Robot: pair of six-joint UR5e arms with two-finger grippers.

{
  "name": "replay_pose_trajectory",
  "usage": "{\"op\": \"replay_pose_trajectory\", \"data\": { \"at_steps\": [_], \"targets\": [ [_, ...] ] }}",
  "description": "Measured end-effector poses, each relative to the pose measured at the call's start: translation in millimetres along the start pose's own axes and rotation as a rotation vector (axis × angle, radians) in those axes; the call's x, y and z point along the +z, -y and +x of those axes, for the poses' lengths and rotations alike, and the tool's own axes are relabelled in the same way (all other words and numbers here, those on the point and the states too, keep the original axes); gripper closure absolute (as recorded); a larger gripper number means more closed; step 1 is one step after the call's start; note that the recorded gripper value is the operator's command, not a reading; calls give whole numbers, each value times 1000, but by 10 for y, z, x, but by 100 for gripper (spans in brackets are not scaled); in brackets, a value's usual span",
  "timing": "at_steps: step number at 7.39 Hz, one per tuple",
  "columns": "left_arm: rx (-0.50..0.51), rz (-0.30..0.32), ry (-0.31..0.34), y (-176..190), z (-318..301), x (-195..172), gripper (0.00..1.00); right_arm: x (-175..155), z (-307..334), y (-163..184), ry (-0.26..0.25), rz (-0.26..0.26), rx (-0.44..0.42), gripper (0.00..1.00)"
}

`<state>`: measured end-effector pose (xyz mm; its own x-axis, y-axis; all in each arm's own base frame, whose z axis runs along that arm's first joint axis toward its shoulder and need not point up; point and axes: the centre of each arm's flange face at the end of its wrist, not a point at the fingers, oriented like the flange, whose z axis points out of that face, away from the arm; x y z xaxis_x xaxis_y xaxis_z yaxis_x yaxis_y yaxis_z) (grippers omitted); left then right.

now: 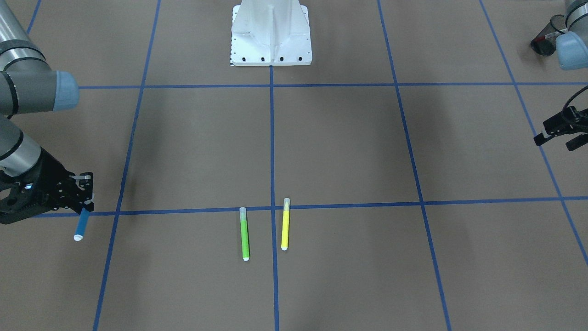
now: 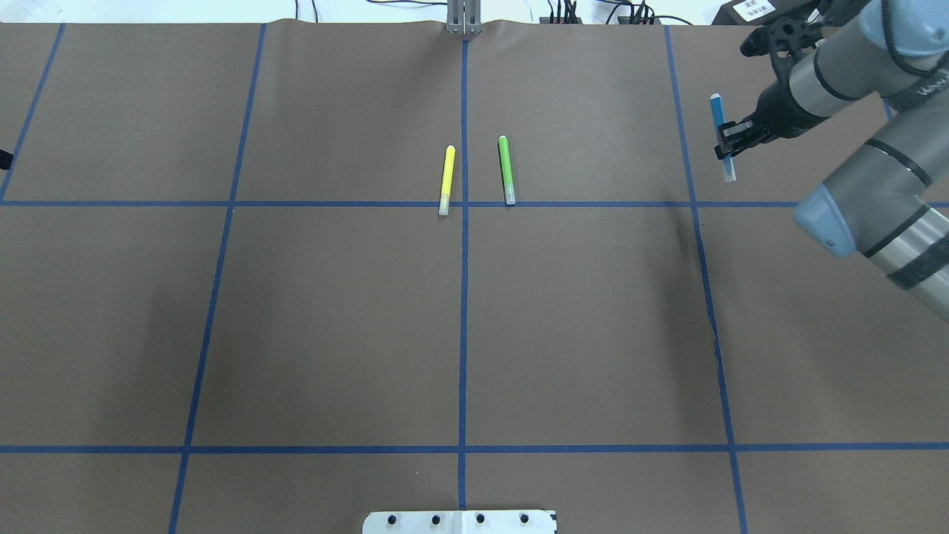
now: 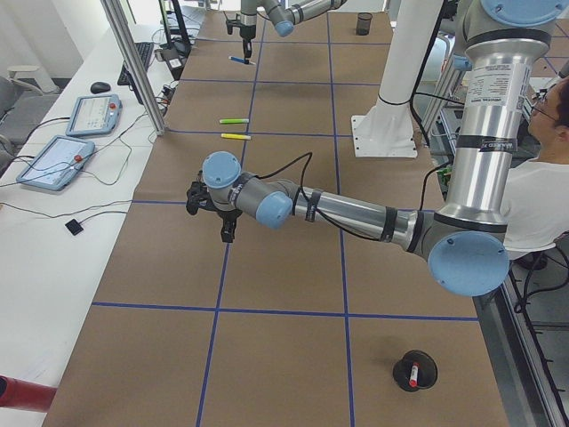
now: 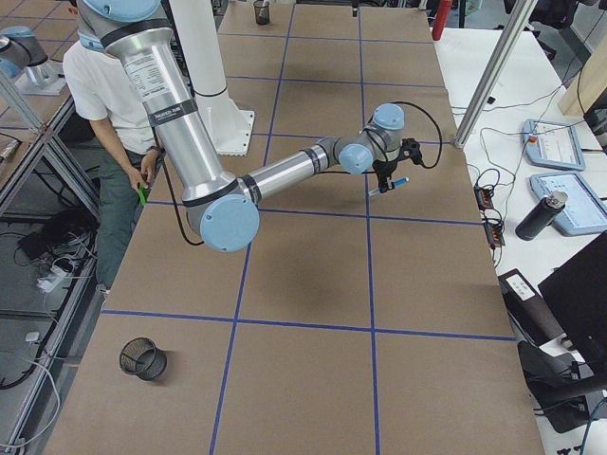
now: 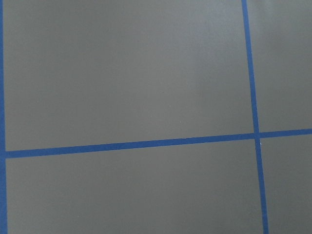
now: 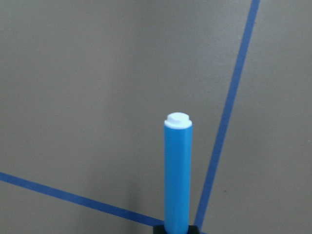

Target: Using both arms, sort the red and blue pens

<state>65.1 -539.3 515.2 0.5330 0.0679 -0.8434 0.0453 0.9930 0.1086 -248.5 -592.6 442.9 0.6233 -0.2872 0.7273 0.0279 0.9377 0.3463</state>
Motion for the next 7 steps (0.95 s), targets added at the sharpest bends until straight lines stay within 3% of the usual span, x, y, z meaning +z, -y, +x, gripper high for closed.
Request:
{"op": "replay_pose_trajectory", "data": {
  "at_steps": [3, 7],
  "targets": [
    [-4, -2, 1, 0, -15, 10, 2, -100, 1099, -727, 62, 99, -60, 100],
    [-6, -3, 1, 0, -22, 15, 2, -789, 2276, -2131, 176, 187, -19, 100]
  ]
}}
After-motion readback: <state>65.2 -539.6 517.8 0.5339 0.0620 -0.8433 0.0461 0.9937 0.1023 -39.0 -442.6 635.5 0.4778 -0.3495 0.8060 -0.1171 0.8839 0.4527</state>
